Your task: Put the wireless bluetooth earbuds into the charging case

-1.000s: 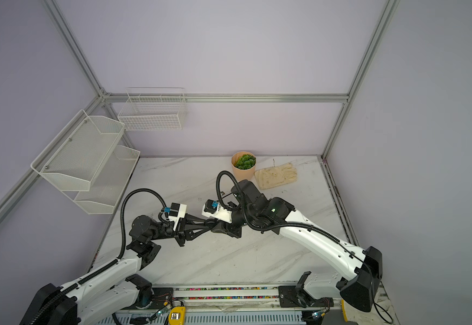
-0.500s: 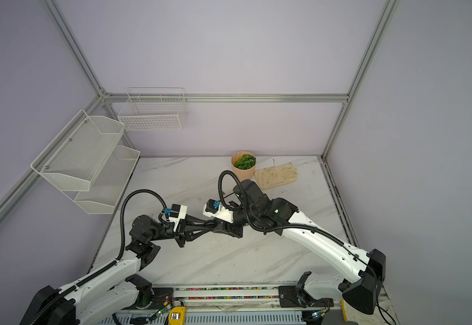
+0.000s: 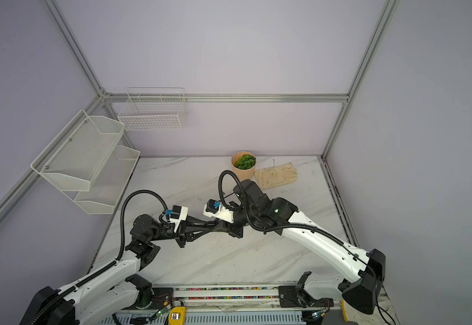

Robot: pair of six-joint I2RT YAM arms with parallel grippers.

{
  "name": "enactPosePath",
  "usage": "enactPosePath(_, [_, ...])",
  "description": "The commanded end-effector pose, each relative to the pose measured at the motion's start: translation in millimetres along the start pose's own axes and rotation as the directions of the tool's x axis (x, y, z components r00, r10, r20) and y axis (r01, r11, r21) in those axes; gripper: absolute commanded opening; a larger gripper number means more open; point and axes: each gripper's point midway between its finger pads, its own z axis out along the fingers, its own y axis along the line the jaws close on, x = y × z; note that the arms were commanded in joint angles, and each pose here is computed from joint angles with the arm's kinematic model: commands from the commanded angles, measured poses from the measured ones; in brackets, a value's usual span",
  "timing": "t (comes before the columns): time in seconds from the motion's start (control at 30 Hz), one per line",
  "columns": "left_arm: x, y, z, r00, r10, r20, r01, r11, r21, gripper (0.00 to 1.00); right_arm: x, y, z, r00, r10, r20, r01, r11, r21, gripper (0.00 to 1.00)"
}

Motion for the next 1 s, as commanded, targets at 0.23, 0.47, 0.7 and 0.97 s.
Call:
enactPosePath(0.23, [-5.8,-0.9,-1.2,0.997,0.033,-0.067,-0.035,0.999,-0.028,0.3,-12.9,-2.8,-11.0,0.998,-0.055,0.029,0.054,0.998,0.032,0.18])
enactPosePath(0.47, [-6.4,2.4,-2.7,0.994,0.067,-0.082,-0.072,0.996,-0.058,0.36,-10.7,-2.7,-8.0,0.998,-0.052,0.023,0.051,0.998,0.023,0.18])
enactPosePath(0.7, [-15.1,12.4,0.7,0.991,0.123,-0.057,-0.128,0.988,-0.086,0.39,-10.6,-1.1,-6.5,0.999,-0.045,0.024,0.045,0.999,0.01,0.18])
enactPosePath(0.97, [-23.8,8.9,0.0,0.982,0.188,-0.023,-0.189,0.978,-0.083,0.38,-8.6,-2.4,-3.3,0.999,-0.039,0.017,0.039,0.999,0.007,0.17])
